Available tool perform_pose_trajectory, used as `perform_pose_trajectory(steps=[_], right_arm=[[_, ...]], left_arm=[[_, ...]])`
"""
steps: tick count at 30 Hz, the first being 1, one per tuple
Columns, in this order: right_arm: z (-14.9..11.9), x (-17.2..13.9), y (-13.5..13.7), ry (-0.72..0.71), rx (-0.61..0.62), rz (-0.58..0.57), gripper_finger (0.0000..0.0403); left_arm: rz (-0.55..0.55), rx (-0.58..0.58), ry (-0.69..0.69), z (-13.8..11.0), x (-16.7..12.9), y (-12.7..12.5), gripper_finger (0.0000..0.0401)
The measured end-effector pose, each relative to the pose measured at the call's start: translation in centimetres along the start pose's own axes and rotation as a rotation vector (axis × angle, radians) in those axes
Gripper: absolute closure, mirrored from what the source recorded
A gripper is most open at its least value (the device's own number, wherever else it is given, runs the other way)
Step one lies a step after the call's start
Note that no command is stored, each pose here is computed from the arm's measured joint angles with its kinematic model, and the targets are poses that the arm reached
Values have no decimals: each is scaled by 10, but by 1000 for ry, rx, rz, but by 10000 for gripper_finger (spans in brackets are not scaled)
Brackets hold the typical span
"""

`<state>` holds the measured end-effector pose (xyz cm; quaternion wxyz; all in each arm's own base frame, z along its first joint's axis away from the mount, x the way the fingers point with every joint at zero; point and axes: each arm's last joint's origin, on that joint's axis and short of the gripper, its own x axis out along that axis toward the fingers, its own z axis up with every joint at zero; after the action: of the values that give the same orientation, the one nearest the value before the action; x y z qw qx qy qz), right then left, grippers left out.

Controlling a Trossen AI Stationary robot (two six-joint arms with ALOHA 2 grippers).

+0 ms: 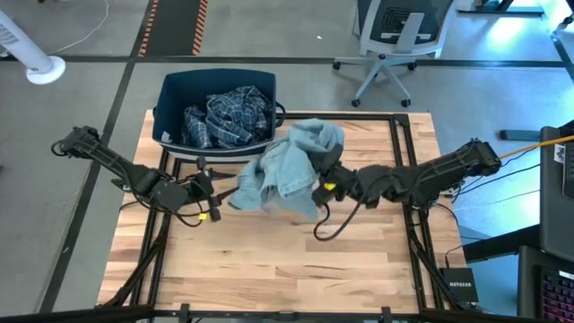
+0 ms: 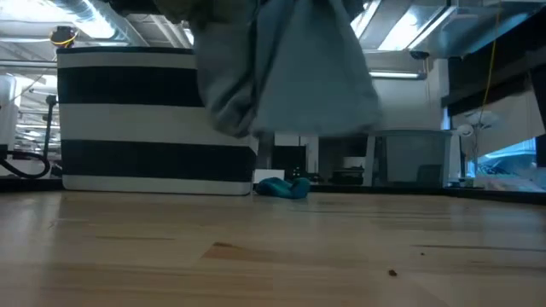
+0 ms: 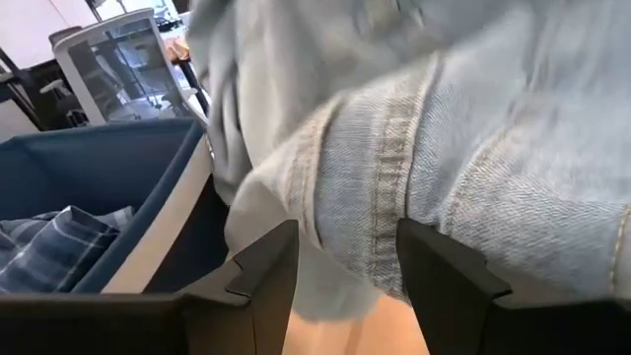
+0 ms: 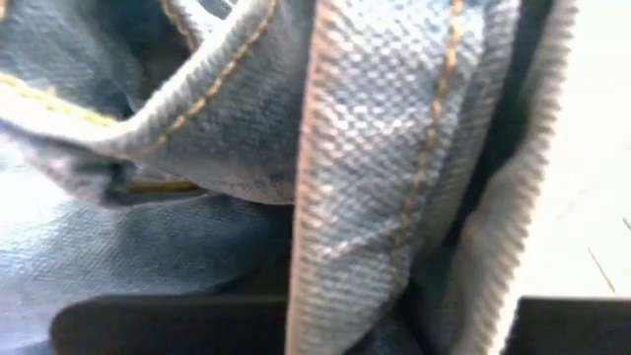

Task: Sort clothes
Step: Put the light blue jeans into the blue laundry bin

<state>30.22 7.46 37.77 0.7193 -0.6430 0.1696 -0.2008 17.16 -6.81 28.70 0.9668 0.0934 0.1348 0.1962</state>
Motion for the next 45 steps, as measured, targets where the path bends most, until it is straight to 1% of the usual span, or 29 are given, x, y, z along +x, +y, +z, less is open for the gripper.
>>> perform_pose_trajectory(steps=[4,8,11,14,19,22,24,27,30,35,37,42,45], right_arm=[[-5,5,-31,0,-4,-59,345],[-13,11,-65,-45,25,-134,345],[-24,20,-87,-93,51,-193,345],[-35,36,-104,-122,58,-241,345],[-48,75,-128,-262,2,-332,345],[-55,102,-142,-272,-1,-390,345],[-60,121,-148,-279,-12,-420,345],[-67,154,-148,-285,-33,-437,345],[-74,186,-138,-283,-53,-431,345],[-93,227,-119,-239,-60,-370,341],[-104,240,-108,-214,-19,-327,339],[-134,269,-70,-139,135,-131,346],[-151,280,-51,-88,236,-14,345]], left_arm=[[-1,2,-48,7,0,0,232],[11,-12,-181,25,-2,2,232],[48,-20,-292,40,-5,7,232],[129,-35,-374,52,-7,16,232],[309,-43,-462,67,-10,36,232],[401,-62,-520,74,-13,49,232],[456,-40,-530,76,-14,56,232],[519,2,-519,77,-15,65,232],[564,3,-511,77,-14,73,232],[666,9,-457,75,-15,86,232],[721,12,-404,74,-14,90,232],[849,20,-223,67,-10,97,232],[920,-9,-146,65,-9,101,232]])
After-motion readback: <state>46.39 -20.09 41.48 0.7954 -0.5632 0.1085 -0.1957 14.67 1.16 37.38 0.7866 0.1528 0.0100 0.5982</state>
